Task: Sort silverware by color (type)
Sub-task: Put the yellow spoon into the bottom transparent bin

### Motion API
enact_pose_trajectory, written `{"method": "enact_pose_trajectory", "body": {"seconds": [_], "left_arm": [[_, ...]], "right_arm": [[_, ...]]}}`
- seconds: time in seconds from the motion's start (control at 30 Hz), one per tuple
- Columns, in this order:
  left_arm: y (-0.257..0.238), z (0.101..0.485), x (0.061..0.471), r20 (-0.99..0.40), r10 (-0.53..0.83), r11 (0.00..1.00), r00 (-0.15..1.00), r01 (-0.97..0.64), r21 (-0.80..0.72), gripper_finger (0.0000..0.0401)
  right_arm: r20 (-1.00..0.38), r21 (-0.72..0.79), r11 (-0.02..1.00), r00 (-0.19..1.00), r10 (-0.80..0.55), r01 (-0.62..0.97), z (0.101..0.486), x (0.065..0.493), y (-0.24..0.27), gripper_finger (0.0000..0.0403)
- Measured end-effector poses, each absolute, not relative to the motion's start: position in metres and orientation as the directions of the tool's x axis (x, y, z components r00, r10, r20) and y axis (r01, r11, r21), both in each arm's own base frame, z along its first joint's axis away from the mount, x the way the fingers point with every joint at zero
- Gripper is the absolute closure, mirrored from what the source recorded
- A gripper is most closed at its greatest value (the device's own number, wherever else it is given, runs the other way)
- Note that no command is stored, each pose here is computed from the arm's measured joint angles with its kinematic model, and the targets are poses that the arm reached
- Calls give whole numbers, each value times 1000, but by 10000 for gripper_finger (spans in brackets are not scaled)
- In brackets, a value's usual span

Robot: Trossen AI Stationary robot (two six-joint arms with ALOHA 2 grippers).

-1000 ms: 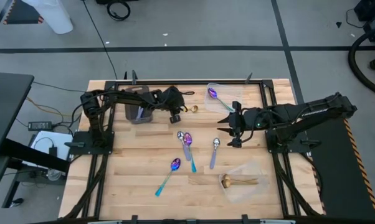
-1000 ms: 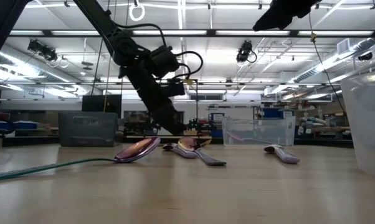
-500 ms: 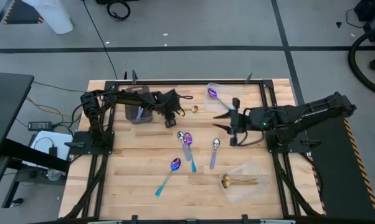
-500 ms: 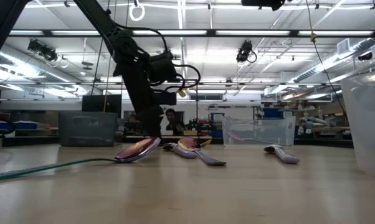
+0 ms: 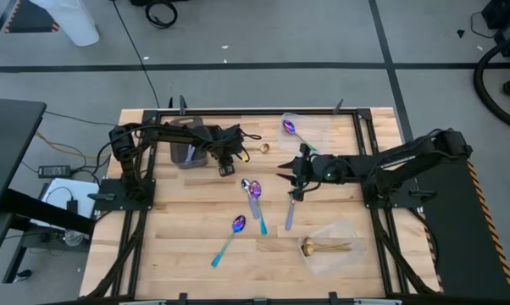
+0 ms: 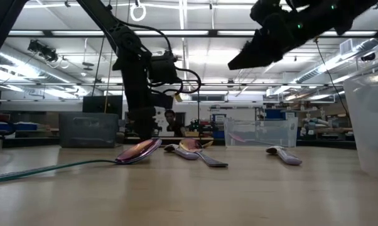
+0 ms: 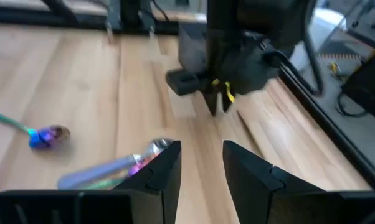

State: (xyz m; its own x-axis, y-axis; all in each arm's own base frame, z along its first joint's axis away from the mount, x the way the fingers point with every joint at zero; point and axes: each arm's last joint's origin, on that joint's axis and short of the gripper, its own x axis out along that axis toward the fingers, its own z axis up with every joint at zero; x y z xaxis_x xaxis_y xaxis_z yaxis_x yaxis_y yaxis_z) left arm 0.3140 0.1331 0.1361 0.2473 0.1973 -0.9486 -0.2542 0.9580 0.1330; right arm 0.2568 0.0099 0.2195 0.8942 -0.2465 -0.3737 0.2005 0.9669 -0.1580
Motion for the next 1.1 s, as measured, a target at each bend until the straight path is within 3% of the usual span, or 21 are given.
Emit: {"method": "enact_pose_trajectory", "body": {"seconds": [0.1, 0.37, 0.63, 0.93, 1.1], "left_arm": [[134, 137, 316, -944, 203, 964, 261, -221, 146, 278], [136, 139, 321, -922, 223, 973, 317, -123, 194, 278], [147, 139, 321, -895, 255, 965, 365, -36, 260, 278], [163, 142, 320, -866, 244, 969, 437, -68, 239, 278], [169, 129, 318, -878, 127, 991, 462, -28, 129, 278]], "right_arm": [[-304, -106, 970, 922, -239, 217, 209, 256, 10, 274], [-281, 16, 975, 936, -210, 223, 182, 252, 18, 274], [-285, 0, 981, 941, -185, 193, 162, 258, 27, 274], [-295, -2, 980, 936, -192, 200, 149, 263, 27, 274], [-292, -16, 980, 936, -195, 199, 150, 264, 26, 274]]}}
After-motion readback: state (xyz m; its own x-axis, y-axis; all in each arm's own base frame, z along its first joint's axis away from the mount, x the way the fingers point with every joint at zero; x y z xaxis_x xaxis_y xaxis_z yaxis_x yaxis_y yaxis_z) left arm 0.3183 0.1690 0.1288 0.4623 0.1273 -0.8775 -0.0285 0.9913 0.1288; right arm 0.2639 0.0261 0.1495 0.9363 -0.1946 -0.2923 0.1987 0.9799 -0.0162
